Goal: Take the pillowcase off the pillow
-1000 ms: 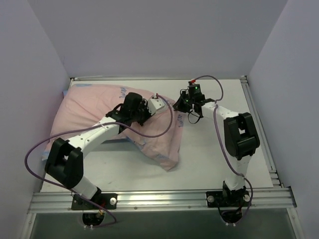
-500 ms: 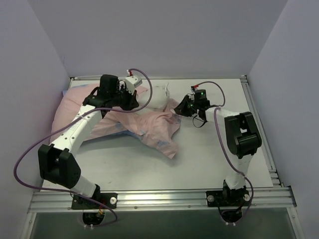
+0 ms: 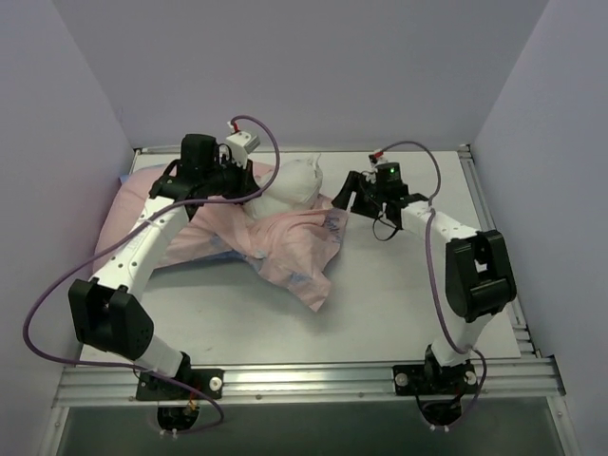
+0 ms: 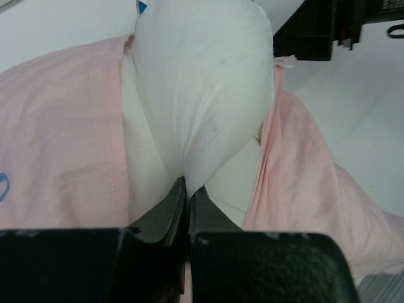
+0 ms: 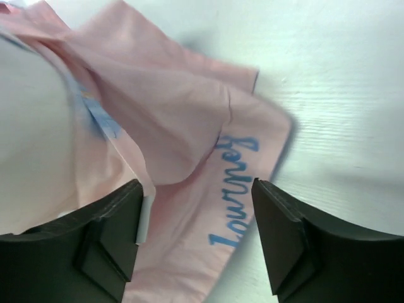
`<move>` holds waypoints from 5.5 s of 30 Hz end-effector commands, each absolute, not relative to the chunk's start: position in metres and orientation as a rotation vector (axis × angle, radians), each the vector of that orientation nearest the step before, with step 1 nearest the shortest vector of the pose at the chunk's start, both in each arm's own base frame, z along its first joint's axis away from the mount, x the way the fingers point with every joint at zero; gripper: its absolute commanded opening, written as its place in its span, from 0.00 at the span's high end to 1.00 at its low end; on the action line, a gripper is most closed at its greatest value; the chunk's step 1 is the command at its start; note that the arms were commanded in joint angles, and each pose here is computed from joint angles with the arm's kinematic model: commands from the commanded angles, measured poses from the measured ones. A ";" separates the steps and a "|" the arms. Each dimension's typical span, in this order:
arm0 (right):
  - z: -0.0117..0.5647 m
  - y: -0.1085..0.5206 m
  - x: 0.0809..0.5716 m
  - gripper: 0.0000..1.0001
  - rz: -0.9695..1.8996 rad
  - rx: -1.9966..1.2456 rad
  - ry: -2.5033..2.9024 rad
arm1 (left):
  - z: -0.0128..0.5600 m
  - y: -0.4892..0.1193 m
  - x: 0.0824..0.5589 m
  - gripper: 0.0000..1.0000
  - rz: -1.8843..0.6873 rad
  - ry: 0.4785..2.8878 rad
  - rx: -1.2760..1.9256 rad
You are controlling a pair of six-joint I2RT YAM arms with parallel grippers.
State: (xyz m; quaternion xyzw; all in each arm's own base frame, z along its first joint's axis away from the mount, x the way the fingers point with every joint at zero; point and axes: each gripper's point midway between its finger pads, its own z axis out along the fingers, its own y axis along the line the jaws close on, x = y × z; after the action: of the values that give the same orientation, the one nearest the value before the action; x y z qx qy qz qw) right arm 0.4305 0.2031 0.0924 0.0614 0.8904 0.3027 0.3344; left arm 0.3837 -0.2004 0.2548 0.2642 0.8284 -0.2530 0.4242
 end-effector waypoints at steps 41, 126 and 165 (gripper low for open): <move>0.151 0.363 0.394 0.49 0.767 0.076 2.258 | 0.287 -0.203 0.462 0.98 -0.467 1.964 0.430; 0.321 0.335 0.347 0.02 0.932 -0.457 1.789 | 0.331 -0.190 0.456 0.98 -0.685 1.955 0.387; 0.222 0.357 0.374 1.00 1.251 -0.361 1.886 | 0.213 0.087 0.219 0.06 0.333 2.614 0.391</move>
State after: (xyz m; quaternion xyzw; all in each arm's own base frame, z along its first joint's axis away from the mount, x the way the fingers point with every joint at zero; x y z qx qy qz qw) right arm 0.3699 0.3616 0.1647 -0.1333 0.7941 0.4721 0.3589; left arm 0.2496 0.0384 0.2139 0.1618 0.9510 0.0388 0.2607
